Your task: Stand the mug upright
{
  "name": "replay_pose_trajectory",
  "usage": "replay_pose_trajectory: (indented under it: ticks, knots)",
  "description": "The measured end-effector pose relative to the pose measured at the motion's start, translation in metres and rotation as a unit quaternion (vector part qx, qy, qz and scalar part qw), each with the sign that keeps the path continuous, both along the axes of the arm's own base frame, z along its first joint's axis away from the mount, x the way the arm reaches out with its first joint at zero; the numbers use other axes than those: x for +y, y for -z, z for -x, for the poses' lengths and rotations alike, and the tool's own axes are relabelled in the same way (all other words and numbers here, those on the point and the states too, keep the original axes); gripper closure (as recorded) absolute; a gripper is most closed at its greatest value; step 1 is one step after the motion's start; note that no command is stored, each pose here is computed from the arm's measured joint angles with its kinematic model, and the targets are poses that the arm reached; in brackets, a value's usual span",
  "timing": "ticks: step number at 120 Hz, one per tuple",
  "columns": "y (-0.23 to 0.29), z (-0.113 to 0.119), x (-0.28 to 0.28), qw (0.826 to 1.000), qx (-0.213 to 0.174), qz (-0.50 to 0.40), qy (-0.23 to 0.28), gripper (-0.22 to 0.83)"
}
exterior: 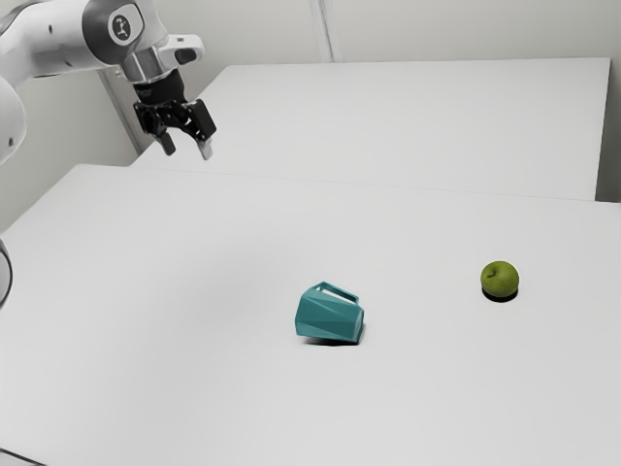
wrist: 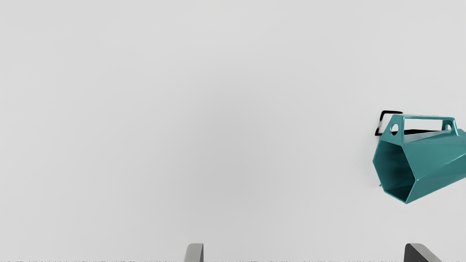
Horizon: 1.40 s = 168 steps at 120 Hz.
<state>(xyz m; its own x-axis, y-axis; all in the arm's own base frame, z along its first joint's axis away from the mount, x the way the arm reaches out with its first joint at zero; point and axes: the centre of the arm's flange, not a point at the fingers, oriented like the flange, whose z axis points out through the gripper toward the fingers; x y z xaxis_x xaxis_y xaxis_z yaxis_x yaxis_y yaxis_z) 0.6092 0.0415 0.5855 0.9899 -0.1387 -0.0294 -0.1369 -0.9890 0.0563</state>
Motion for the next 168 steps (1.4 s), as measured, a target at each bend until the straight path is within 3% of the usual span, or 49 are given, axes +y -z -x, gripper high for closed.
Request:
replay_pose_trajectory:
  ticks: [39, 61, 74, 104, 119, 139, 168]
  knots:
    - [0.006, 0.006, -0.008, 1.0, 0.016, 0.007, 0.006, 0.0]
    - [0.042, 0.028, -0.027, 0.995, 0.044, 0.093, -0.001, 0.0]
    - [0.083, 0.048, -0.038, 0.985, 0.05, 0.161, -0.02, 0.0]
    - [0.167, 0.055, -0.054, 0.961, 0.046, 0.264, -0.064, 0.0]
    - [0.21, 0.07, -0.075, 0.947, 0.058, 0.307, -0.081, 0.0]
    - [0.262, 0.071, -0.087, 0.929, 0.064, 0.35, -0.099, 0.0]
    - [0.292, 0.069, -0.109, 0.911, 0.052, 0.399, -0.086, 0.0]
